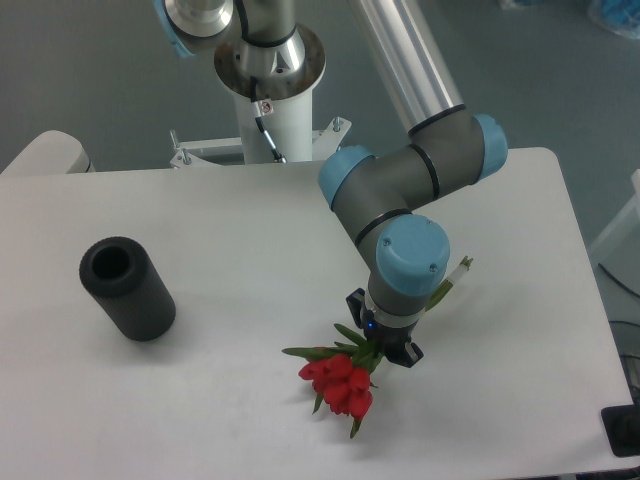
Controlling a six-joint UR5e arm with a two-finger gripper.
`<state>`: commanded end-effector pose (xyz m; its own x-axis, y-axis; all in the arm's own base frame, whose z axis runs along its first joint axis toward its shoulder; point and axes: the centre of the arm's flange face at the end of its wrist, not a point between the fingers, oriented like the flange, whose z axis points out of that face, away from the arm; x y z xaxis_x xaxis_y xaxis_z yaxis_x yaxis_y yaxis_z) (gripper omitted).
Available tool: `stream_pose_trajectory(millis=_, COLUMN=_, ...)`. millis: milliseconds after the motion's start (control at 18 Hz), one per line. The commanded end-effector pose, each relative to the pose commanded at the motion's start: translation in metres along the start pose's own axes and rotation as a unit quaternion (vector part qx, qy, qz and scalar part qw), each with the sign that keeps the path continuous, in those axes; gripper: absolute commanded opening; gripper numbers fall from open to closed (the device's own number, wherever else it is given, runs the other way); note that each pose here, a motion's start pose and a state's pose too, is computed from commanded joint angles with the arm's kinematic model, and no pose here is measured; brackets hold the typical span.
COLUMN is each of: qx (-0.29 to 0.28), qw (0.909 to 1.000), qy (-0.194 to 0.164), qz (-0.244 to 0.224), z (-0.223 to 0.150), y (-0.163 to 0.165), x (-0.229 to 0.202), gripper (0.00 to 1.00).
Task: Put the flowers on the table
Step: 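Move the held red tulips with the gripper away from the black vase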
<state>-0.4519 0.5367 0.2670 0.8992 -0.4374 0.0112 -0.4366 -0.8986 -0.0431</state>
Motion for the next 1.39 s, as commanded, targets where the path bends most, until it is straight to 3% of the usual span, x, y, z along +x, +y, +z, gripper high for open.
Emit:
stream_pose_trajectory(millis=944, qx=-0.006, qw=0.9997, qy=0.018, qz=-0.018, z=0.009, y=0.014, x=0.021, gripper=0.02)
stream_pose_trajectory(millis=1167, qx=-0.006, qw=0.9975, qy=0.018, qz=-0.067, z=0.009, y=0.03, x=0.018, gripper=0.02)
stream_pose_trajectory(millis=1389, qx=0.0, qw=0.9953, qy=0.018, qz=-0.095, z=0.009, y=0.073, x=0.01, gripper=0.02)
